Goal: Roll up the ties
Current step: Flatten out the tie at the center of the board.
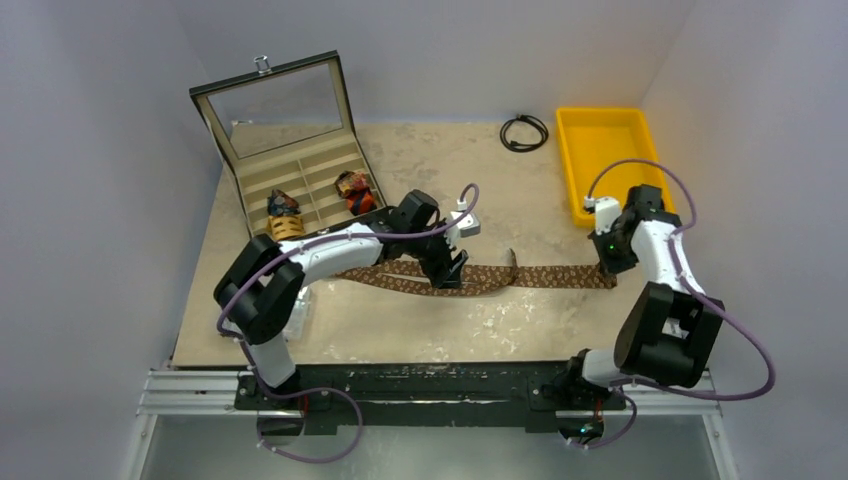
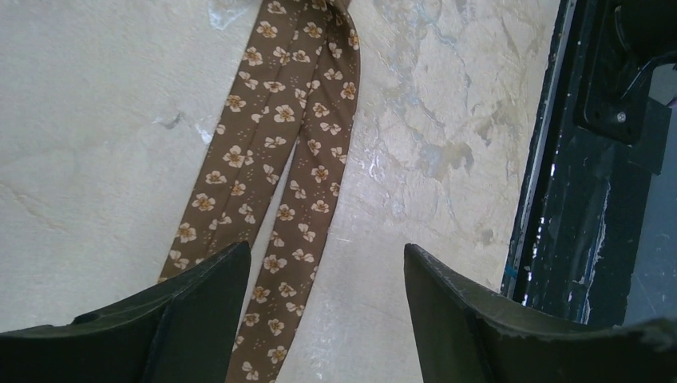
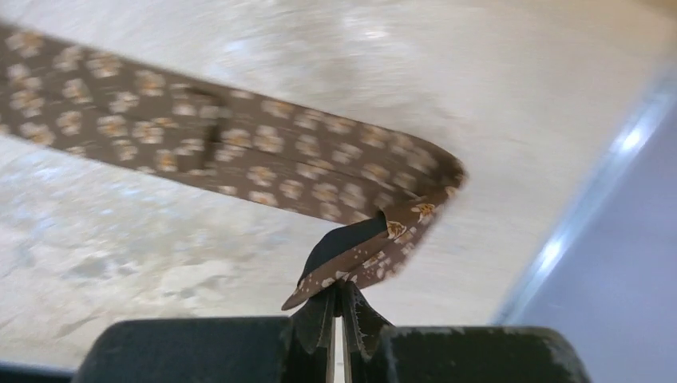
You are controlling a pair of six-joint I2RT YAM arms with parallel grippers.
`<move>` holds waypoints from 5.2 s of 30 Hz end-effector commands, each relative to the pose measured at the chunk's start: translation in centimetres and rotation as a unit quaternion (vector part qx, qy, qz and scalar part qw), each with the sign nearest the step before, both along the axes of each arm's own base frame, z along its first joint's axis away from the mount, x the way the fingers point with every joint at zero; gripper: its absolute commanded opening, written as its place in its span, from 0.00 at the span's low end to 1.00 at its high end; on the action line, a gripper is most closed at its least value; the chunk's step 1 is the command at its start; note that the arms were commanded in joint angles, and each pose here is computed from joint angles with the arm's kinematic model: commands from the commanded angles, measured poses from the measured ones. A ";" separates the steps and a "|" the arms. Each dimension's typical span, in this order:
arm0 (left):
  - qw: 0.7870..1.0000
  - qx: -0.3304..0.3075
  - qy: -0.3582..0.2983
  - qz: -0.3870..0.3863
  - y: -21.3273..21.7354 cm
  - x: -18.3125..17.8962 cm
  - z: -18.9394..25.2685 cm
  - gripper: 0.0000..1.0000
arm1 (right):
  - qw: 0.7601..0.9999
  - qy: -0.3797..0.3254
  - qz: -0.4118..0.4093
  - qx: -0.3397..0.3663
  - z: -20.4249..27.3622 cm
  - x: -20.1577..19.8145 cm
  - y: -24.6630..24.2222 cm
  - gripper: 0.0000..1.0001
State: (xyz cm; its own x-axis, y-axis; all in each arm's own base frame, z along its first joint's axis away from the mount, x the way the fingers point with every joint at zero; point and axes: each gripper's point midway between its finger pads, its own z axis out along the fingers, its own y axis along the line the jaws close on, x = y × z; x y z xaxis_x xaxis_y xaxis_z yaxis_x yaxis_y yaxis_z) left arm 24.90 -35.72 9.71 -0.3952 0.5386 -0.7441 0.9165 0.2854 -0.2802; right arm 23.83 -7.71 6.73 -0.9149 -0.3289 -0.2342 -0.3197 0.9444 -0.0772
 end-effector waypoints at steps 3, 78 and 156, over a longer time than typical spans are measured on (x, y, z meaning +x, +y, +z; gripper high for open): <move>1.000 -0.016 -0.001 -0.019 -2.4 0.4 0.6 0.65 | 0.991 -0.011 -0.095 -0.094 3.9 -0.1 -10.4 0.34; 0.984 0.100 -0.094 -0.115 5.2 -1.8 -6.1 0.22 | 0.927 0.040 0.364 0.077 2.6 0.5 9.9 0.44; 0.965 0.010 -0.212 -0.156 4.0 -0.2 -6.0 0.35 | 0.857 -0.074 0.509 0.002 0.2 0.5 15.9 0.00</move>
